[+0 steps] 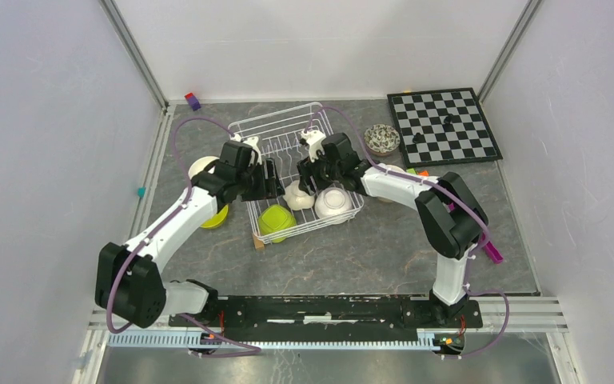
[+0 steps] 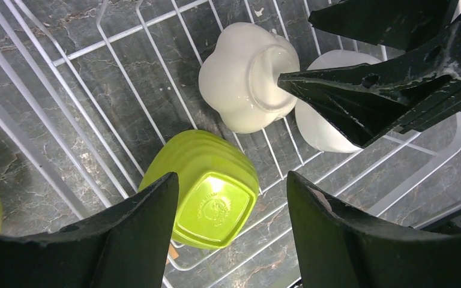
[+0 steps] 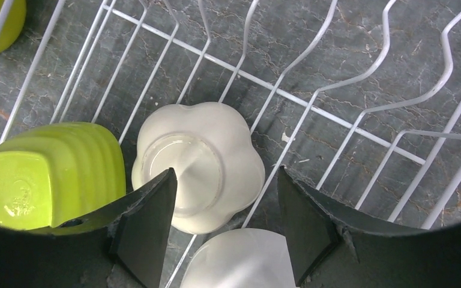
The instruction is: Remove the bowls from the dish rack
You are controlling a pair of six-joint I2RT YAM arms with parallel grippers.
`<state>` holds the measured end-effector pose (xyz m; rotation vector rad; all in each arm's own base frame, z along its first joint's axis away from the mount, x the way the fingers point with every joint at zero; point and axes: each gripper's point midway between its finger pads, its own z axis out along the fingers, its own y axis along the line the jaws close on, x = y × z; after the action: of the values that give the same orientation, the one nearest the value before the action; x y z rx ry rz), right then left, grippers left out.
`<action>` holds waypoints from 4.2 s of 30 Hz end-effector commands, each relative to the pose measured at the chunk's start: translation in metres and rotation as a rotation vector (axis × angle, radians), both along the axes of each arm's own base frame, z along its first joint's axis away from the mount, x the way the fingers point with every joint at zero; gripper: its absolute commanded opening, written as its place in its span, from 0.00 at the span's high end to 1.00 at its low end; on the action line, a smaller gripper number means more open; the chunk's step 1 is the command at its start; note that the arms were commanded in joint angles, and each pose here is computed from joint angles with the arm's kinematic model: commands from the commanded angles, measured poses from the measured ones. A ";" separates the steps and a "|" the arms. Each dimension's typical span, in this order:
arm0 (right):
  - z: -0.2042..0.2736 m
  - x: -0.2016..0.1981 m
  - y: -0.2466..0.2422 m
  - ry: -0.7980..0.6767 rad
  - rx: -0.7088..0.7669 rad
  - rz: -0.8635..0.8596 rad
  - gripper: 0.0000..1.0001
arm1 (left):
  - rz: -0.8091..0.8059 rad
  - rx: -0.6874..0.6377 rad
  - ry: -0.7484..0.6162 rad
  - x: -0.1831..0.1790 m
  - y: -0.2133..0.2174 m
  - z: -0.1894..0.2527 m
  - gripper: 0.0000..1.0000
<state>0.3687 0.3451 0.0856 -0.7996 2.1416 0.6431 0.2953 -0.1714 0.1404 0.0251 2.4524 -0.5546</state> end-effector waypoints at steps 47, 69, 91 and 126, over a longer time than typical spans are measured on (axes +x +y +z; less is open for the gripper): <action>0.146 -0.033 -0.089 -0.502 0.229 -0.169 0.21 | -0.014 0.152 -0.129 0.014 -0.037 -0.007 0.33; 0.138 -0.038 -0.090 -0.477 0.224 -0.161 0.10 | 0.011 0.311 -0.107 0.062 -0.048 -0.042 0.40; 0.121 -0.030 -0.100 -0.416 0.158 -0.239 0.10 | 0.134 0.375 -0.108 0.098 -0.040 -0.050 0.51; 0.125 -0.024 -0.102 -0.332 0.233 -0.352 0.02 | 0.154 0.147 -0.247 0.026 -0.003 0.047 0.00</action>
<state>0.3453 0.2280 0.2002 -0.3269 1.8770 0.4275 0.3266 -0.1757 0.1854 -0.0131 2.2658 -0.2299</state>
